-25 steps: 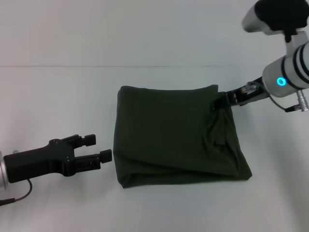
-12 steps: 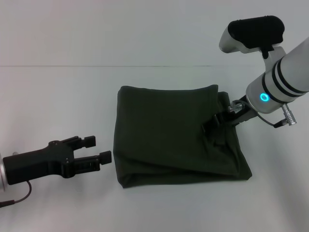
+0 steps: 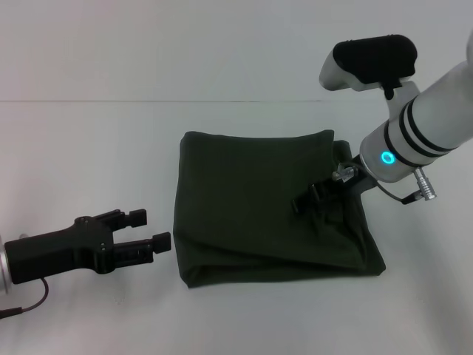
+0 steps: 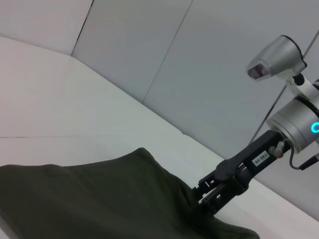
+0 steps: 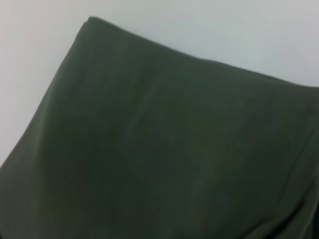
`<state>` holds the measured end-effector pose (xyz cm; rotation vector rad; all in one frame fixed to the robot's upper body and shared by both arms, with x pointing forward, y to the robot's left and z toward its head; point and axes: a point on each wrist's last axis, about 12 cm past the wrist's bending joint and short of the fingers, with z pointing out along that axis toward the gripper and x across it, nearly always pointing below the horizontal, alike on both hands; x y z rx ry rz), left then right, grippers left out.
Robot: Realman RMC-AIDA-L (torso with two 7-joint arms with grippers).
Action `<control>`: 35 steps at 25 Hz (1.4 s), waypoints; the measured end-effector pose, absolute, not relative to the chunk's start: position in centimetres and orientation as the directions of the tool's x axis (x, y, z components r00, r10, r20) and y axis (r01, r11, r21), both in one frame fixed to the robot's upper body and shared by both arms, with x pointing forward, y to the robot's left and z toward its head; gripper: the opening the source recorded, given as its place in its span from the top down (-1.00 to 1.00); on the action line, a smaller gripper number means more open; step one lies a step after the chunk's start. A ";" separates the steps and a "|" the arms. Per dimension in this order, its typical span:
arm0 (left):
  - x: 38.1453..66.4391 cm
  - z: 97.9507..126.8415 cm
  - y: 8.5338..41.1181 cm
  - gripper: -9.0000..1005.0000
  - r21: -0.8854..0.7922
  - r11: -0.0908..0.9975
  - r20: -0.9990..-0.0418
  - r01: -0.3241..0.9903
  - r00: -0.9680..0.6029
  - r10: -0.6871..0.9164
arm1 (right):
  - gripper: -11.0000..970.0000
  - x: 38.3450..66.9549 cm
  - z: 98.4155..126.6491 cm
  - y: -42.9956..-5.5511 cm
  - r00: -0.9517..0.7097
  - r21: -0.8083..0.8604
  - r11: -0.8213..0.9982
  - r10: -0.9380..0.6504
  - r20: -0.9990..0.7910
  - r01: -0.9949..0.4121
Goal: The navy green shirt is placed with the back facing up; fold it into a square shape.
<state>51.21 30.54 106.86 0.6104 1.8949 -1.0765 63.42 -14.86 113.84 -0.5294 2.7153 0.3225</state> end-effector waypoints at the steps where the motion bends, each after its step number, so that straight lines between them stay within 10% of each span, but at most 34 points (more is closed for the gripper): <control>1: 51.2 106.9 30.5 -0.80 -0.445 0.510 -0.855 0.736 -0.519 0.004 | -0.87 63.4 113.7 -14.7 -0.867 0.149 0.903 -0.324 -0.378 -0.403; 35: 50.9 106.7 30.6 -0.80 -0.452 0.509 -0.853 0.733 -0.522 -0.004 | -0.87 63.1 113.1 -20.0 -0.900 0.094 0.955 -0.230 -0.371 -0.282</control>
